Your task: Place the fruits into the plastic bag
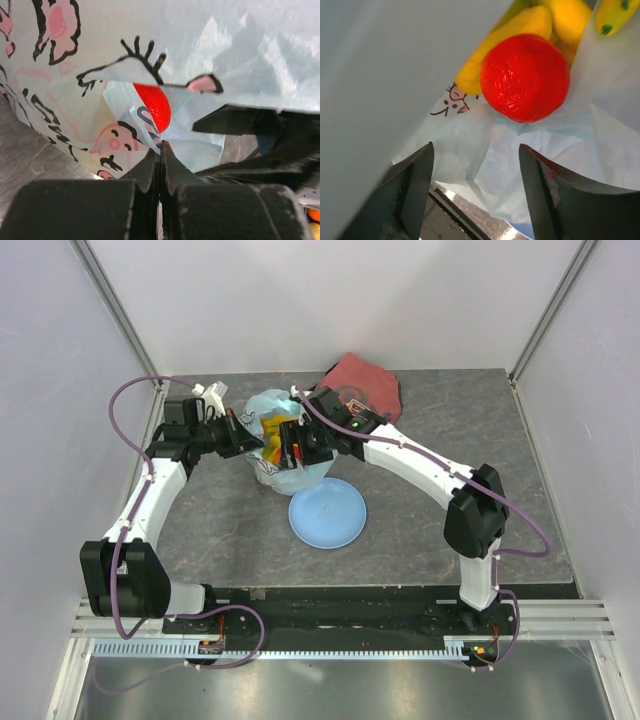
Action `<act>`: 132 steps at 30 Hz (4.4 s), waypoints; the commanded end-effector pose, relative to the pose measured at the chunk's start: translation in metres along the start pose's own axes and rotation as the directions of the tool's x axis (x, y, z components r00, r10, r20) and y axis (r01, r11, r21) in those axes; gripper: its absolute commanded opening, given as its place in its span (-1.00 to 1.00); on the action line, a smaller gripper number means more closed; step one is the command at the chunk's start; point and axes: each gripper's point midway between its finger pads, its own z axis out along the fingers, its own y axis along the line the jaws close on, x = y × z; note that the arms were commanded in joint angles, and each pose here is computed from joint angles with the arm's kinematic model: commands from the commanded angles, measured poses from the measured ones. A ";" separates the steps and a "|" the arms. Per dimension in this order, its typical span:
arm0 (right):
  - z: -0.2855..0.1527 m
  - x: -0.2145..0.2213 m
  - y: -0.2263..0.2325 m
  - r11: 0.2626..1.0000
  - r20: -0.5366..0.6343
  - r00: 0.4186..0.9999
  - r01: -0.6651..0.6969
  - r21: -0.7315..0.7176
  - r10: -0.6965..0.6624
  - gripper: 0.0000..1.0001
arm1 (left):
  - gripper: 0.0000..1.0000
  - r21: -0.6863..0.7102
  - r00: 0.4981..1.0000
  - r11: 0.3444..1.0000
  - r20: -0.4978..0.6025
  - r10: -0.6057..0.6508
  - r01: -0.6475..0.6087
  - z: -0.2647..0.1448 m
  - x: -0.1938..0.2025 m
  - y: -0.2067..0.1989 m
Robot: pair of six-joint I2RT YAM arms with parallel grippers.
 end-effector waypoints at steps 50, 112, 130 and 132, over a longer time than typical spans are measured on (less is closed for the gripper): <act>-0.074 -0.114 -0.015 0.954 0.329 0.942 0.152 -0.257 -0.062 -1.00 | 0.98 -0.027 0.675 0.721 0.327 0.661 -0.693 0.012 -0.137 -0.137; -0.044 -0.162 -0.044 0.963 0.451 0.892 0.103 -0.248 0.021 -0.42 | -0.37 -0.526 0.785 0.845 0.483 0.389 -0.095 -0.102 -0.149 0.001; -0.137 -0.173 -0.065 0.989 0.593 0.802 0.132 -0.062 -0.070 0.96 | 0.97 -0.440 0.718 0.896 0.643 0.265 0.063 -0.175 -0.125 -0.043; -0.149 -0.163 -0.086 0.995 0.597 0.798 0.101 0.000 -0.080 0.96 | 0.97 -0.490 0.704 0.863 0.657 0.270 0.126 -0.188 -0.120 -0.031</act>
